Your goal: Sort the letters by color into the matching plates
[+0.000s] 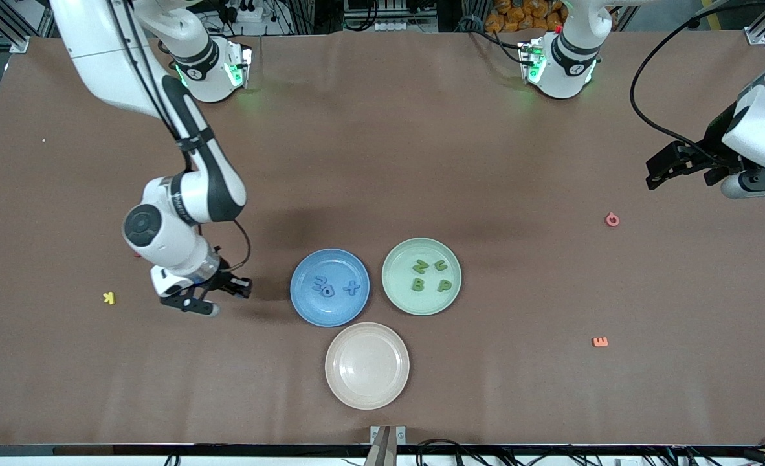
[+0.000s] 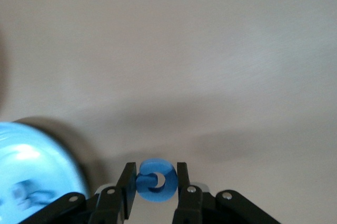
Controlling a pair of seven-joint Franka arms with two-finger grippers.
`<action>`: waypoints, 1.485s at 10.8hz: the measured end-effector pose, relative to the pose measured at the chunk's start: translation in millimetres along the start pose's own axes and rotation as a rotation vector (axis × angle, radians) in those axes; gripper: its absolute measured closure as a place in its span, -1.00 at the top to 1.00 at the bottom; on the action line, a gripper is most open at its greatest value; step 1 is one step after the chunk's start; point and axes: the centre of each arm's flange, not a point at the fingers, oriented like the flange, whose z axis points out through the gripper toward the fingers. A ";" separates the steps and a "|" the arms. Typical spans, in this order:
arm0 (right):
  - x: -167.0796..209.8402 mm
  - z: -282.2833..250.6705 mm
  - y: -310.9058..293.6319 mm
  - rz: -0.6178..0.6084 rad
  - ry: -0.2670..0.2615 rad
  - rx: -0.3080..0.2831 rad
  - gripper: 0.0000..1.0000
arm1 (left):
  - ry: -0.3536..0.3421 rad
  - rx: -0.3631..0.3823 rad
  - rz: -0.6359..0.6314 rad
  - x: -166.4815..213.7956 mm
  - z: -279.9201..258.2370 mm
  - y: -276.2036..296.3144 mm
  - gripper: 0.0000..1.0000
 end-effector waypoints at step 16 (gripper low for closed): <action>-22.5 -0.5 -103.4 -0.196 -0.009 0.021 1.00 | -0.003 -0.008 -0.018 1.9 0.7 -8.8 1.00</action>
